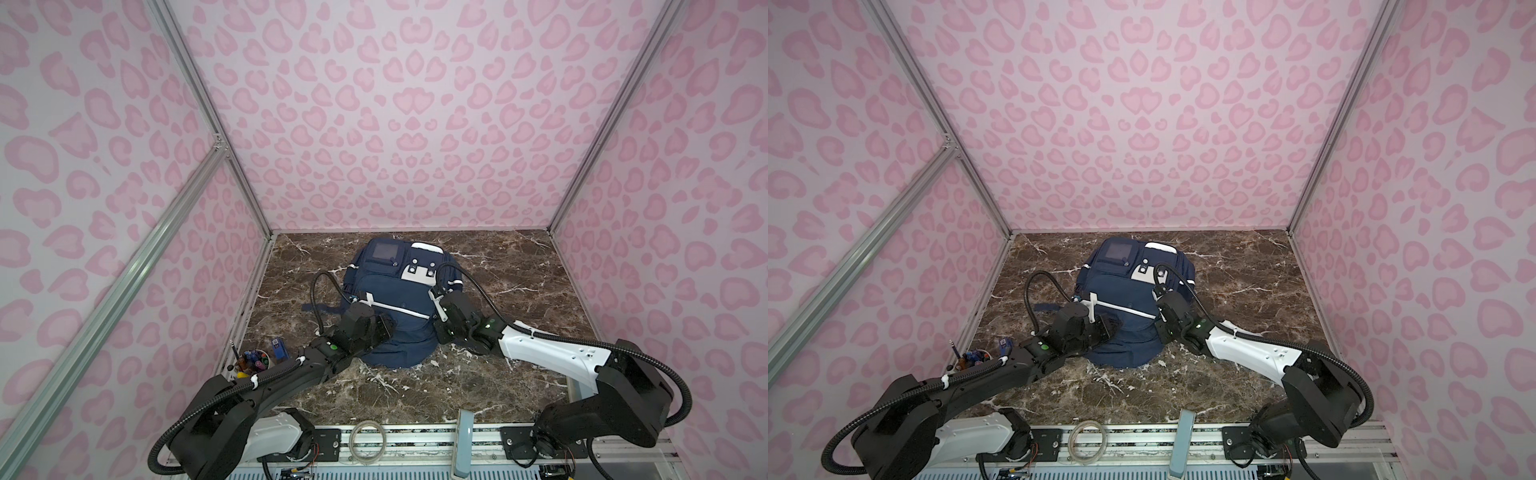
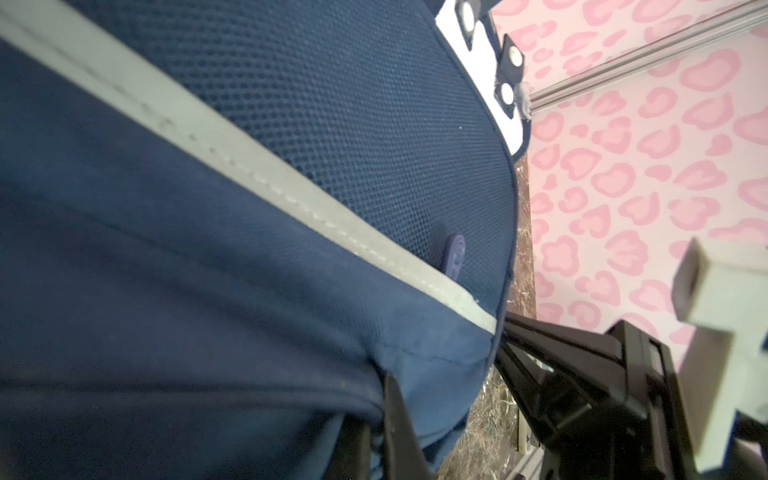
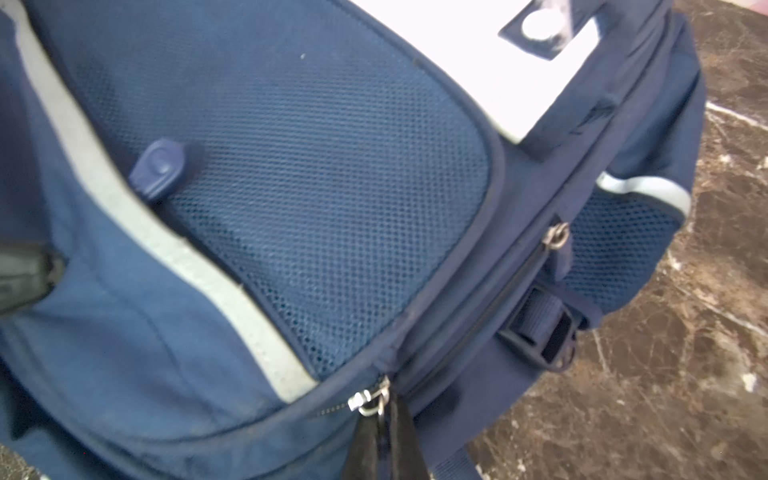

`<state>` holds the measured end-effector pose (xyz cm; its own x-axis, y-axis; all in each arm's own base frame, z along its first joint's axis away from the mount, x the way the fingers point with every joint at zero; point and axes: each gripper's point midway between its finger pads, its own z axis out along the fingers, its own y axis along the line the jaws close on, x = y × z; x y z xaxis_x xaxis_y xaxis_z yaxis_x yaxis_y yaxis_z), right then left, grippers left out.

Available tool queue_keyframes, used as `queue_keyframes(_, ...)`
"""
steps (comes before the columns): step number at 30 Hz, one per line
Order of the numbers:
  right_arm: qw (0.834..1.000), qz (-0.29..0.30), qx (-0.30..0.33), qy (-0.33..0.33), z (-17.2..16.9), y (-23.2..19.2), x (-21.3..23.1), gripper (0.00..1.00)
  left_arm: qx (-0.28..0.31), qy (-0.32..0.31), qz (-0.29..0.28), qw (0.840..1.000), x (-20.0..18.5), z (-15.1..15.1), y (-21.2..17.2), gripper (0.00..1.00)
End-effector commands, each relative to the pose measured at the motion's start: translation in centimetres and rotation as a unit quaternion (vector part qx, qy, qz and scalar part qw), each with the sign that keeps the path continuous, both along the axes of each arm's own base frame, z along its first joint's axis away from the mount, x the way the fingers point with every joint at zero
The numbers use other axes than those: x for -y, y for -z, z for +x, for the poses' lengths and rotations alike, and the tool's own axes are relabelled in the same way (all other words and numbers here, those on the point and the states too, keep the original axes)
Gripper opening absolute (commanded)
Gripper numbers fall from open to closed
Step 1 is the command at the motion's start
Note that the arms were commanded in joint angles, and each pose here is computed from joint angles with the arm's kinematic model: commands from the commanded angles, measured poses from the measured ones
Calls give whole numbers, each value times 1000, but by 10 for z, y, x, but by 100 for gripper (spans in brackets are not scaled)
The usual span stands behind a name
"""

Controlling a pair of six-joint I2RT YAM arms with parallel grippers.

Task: Pack the student bag

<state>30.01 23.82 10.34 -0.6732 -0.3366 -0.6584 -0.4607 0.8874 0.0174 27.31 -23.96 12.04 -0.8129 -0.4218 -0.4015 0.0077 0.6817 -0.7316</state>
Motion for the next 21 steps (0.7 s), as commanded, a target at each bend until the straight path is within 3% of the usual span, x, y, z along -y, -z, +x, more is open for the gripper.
queue_keyframes(1, 996, -57, 54, 49, 30, -11, 31, 0, -16, 35, 26, 999, -1, -15, 14, 4)
queue_keyframes(7, 991, -75, 68, 84, 69, -14, 51, 0, -22, 55, 30, 998, 0, -26, 17, 4)
queue_keyframes(13, 994, -64, 71, 46, 63, -19, 43, 0, -15, 66, 30, 997, -1, -32, 14, 4)
queue_keyframes(16, 993, -65, 80, 56, 63, -25, 49, 23, -11, 76, 32, 997, 3, -31, 11, 4)
queue_keyframes(21, 988, -81, 103, 78, 68, -39, 59, 31, 0, 85, 36, 996, 7, -28, -1, 9)
